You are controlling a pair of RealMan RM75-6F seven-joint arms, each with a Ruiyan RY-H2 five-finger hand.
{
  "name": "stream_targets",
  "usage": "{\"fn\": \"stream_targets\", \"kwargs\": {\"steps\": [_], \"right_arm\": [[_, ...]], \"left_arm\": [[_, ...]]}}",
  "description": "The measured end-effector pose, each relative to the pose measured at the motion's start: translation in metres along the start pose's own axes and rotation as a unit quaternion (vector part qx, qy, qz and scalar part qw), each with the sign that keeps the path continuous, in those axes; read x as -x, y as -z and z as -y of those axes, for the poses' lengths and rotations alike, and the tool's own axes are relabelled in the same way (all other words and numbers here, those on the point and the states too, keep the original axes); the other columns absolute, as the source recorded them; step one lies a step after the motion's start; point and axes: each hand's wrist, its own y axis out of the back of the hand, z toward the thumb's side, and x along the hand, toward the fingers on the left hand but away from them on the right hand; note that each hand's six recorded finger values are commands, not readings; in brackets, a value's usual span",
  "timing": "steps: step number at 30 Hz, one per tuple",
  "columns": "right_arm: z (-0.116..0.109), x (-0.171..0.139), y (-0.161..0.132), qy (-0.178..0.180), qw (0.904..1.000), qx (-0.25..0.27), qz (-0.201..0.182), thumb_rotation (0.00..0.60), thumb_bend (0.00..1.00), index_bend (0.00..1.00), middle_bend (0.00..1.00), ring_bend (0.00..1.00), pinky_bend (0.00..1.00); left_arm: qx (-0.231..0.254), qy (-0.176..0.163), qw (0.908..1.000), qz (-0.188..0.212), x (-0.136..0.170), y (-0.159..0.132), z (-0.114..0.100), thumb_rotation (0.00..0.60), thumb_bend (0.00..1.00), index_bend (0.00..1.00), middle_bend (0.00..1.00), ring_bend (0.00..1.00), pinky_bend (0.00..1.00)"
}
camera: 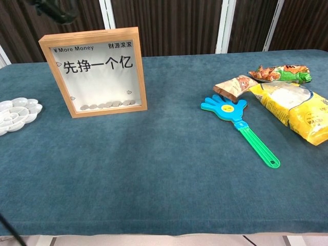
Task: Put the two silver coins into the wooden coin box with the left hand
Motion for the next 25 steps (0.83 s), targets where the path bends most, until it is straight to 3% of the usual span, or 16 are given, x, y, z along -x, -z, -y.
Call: {"fn": "stream_targets", "kwargs": {"steps": [6, 10, 13, 18, 25], "right_arm": [[0.006, 0.002, -0.009, 0.001, 0.9998, -0.02, -0.003, 0.6, 0.09, 0.0, 0.0, 0.0, 0.0], [0.011, 0.004, -0.013, 0.0, 0.9996, -0.027, -0.004, 0.6, 0.09, 0.0, 0.0, 0.0, 0.0], [0.014, 0.005, -0.016, -0.002, 0.9993, -0.038, -0.003, 0.6, 0.09, 0.0, 0.0, 0.0, 0.0], [0.017, 0.003, -0.018, 0.005, 0.9988, -0.048, 0.006, 0.6, 0.09, 0.0, 0.0, 0.0, 0.0], [0.017, 0.005, -0.021, 0.005, 0.9989, -0.046, 0.0, 0.6, 0.09, 0.0, 0.0, 0.0, 0.0]], "left_arm": [[0.025, -0.035, 0.9986, 0.03, 0.085, 0.074, 0.022, 0.6, 0.43, 0.0, 0.0, 0.0, 0.15], [0.042, -0.002, 0.9991, 0.003, 0.162, 0.14, 0.052, 0.6, 0.42, 0.0, 0.0, 0.0, 0.13], [0.041, 0.017, 0.9989, -0.018, 0.203, 0.173, 0.066, 0.6, 0.41, 0.0, 0.0, 0.0, 0.1], [0.019, 0.023, 0.9994, -0.014, 0.223, 0.187, 0.068, 0.6, 0.42, 0.0, 0.0, 0.0, 0.1], [0.01, 0.066, 0.9975, -0.021, 0.231, 0.192, 0.078, 0.6, 0.41, 0.0, 0.0, 0.0, 0.1]]}}
